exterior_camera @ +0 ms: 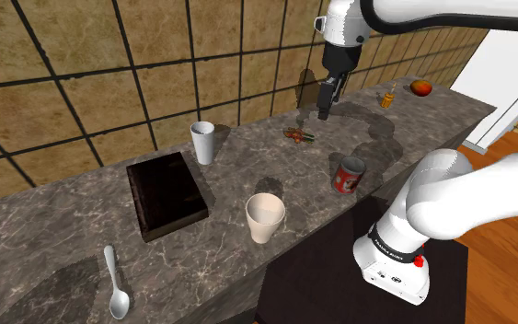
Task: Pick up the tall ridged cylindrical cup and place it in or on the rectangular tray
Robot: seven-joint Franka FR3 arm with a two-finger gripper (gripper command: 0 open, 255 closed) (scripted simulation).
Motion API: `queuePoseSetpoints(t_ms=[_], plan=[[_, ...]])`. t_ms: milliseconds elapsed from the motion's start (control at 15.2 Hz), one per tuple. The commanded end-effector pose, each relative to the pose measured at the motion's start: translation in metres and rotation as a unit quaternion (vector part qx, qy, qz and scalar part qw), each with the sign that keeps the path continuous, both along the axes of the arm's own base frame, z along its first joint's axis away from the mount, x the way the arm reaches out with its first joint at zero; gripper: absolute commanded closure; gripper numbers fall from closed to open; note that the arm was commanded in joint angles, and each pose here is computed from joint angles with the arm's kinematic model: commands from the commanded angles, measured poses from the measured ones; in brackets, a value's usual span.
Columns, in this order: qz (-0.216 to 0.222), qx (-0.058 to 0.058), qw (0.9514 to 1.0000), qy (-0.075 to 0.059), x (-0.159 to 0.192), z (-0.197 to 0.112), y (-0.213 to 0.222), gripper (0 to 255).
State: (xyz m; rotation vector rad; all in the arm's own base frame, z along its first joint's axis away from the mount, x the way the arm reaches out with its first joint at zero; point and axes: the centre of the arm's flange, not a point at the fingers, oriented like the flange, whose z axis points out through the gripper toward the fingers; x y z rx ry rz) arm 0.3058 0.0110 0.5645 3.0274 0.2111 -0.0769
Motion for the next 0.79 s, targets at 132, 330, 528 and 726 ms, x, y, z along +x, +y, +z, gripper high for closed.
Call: queuePoseSetpoints(t_ms=[132, 330, 528, 726], plan=[[0.004, 0.001, 1.0, -0.002, 0.022, -0.012, 0.006, 0], [0.011, 0.002, 0.9999, -0.006, 0.054, -0.03, 0.016, 0], [0.018, 0.003, 0.9998, -0.01, 0.087, -0.047, 0.026, 0], [0.024, 0.004, 0.9996, -0.013, 0.119, -0.065, 0.037, 0]])
